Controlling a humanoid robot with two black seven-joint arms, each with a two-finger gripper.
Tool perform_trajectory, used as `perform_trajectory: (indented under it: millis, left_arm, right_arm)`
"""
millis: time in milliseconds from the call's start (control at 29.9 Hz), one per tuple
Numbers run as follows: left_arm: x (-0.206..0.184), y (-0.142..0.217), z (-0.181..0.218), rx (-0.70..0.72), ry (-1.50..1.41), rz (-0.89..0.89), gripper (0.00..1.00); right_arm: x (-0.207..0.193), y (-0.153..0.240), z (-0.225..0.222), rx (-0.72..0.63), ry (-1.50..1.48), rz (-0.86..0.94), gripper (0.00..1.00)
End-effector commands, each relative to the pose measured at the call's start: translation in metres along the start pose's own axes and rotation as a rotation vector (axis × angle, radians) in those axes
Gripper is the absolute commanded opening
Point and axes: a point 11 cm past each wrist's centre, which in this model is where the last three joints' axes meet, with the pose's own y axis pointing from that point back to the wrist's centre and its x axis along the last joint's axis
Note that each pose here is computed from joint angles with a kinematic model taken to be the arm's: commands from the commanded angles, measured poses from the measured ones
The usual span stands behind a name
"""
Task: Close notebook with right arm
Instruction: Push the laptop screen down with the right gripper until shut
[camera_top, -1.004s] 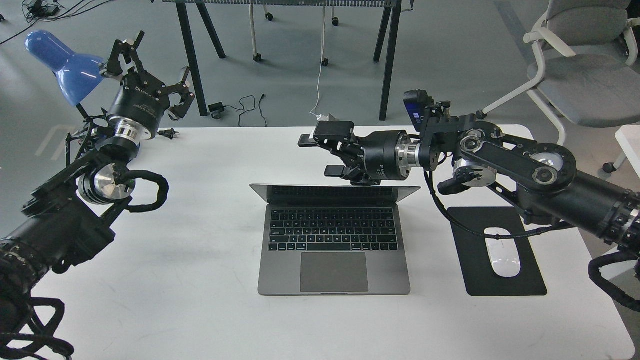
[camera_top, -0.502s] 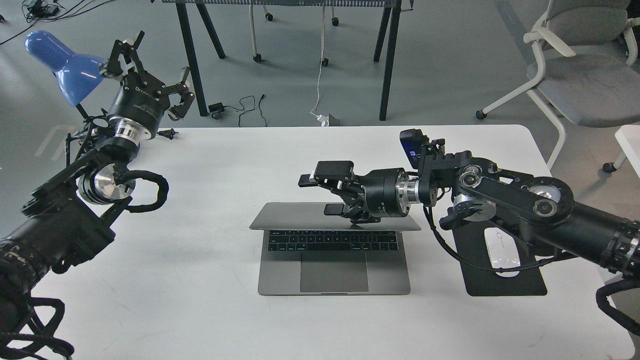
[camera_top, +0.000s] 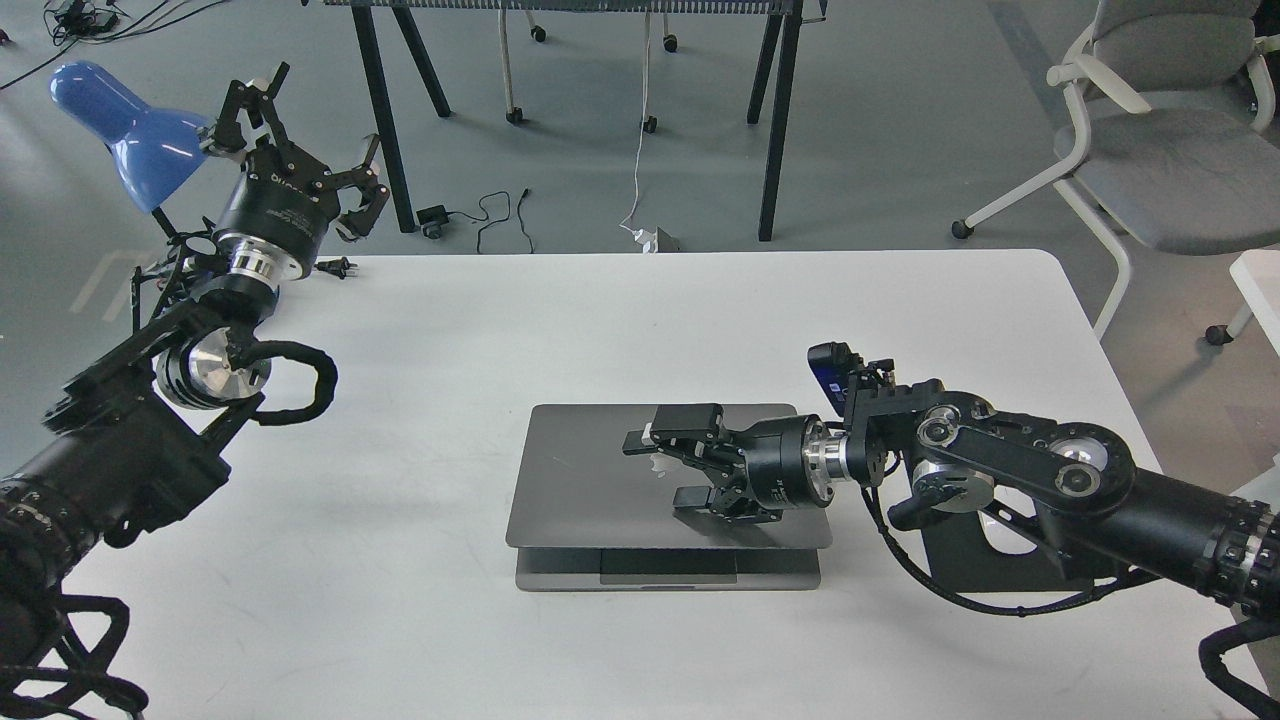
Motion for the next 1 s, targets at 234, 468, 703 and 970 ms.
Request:
perform_trajectory:
  millis: [234, 468, 703, 970]
  left_arm:
    - [0.000, 0.000, 0.000, 0.000, 0.001, -0.001, 1.00]
    - [0.000, 0.000, 0.000, -0.001, 0.001, 0.001, 1.00]
    - [0.000, 0.000, 0.000, -0.001, 0.000, 0.002, 1.00]
    - [0.000, 0.000, 0.000, -0.001, 0.001, 0.001, 1.00]
  right_arm:
    - [0.001, 0.002, 0.028, -0.036, -0.056, 0.023, 1.00]
    - [0.000, 0.003, 0.038, -0.050, -0.078, 0.030, 1.00]
    - [-0.004, 0.002, 0.047, -0.058, -0.097, 0.026, 1.00]
    - [-0.003, 0.002, 0.051, -0.063, -0.109, 0.033, 1.00]
